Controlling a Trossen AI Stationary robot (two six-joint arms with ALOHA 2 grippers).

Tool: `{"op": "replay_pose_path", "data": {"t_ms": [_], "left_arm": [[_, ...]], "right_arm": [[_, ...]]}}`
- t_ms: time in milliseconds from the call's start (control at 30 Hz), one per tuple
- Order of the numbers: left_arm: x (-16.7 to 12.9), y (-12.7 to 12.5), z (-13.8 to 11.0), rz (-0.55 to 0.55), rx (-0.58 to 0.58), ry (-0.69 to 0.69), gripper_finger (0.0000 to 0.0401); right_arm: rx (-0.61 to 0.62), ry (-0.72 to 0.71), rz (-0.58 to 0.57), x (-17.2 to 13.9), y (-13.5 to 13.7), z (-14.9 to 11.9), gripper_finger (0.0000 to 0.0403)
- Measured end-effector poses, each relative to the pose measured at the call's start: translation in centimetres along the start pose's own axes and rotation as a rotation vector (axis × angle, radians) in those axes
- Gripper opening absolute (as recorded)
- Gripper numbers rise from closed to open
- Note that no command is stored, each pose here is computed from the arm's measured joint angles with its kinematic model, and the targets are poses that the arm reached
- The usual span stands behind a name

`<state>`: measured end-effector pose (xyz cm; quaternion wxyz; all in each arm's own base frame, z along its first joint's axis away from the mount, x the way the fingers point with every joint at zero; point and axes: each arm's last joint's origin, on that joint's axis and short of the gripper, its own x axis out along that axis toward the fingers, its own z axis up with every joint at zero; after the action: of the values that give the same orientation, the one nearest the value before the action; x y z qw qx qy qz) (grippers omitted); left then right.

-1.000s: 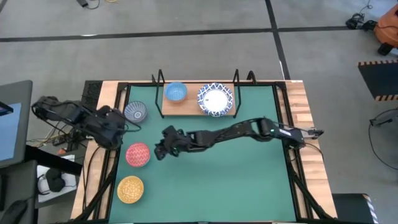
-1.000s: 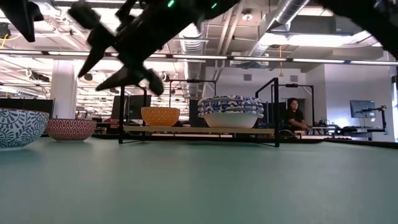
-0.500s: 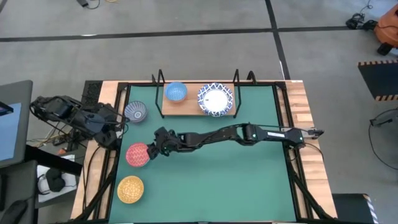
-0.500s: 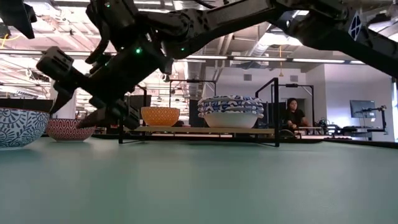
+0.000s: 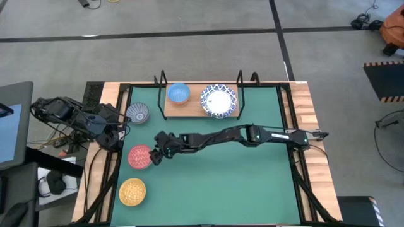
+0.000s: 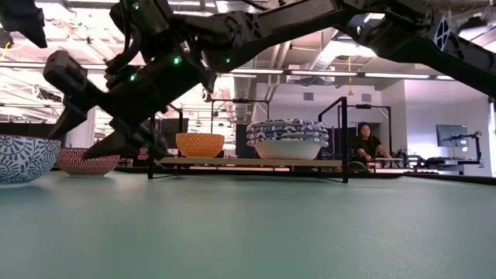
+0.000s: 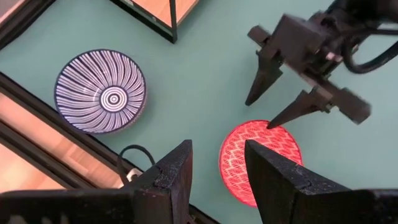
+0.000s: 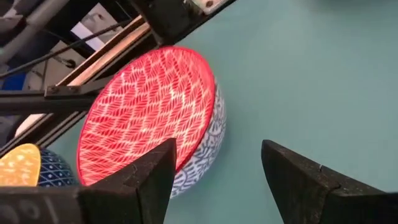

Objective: Place and stack bowls onto a shelf
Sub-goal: Stack the red bowl on top of the blue bowl on the shelf

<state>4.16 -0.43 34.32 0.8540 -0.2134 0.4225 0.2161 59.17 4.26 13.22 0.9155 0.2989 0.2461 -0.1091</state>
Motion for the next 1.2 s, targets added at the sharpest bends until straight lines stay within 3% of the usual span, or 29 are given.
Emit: {"op": "replay_pose_path", "data": {"t_ms": [133,267,400,533,633,733,967,1200], "left_arm": [[0.0,0.0,0.0,-0.002,-0.023,-0.001,0.013],[0.0,0.0,0.0,-0.001,-0.025,-0.001,0.013],[0.1,-0.1,0.1,0.01,-0.023,-0.007,0.013],[0.3,-0.4,0.2,0.025,-0.023,-0.003,0.013],[0.6,-0.9,0.5,0.042,-0.024,-0.008,0.013],[1.3,-1.8,0.8,0.026,0.0,-0.027,0.013],[3.7,-4.7,1.8,-0.087,0.066,-0.092,0.013],[5.7,-8.2,3.6,-0.126,0.166,-0.203,0.013]], "right_arm": [[0.015,0.097,-0.033,0.2,-0.8,-1.1,0.0254],[-0.009,0.13,-0.093,0.0,-0.8,-1.6,0.0217],[0.003,0.143,-0.108,-0.3,-0.8,-1.4,0.0143],[0.043,0.159,-0.11,-0.7,-0.7,-1.1,0.0041],[0.015,0.185,-0.14,-2.1,0.2,-0.5,0.0035],[-0.043,0.167,-0.238,-3.8,1.1,0.0,0.0035],[-0.22,0.068,-0.42,-11.1,4.0,4.6,0.0035],[-0.319,0.003,-0.462,-15.0,5.3,7.2,0.0035]]}}
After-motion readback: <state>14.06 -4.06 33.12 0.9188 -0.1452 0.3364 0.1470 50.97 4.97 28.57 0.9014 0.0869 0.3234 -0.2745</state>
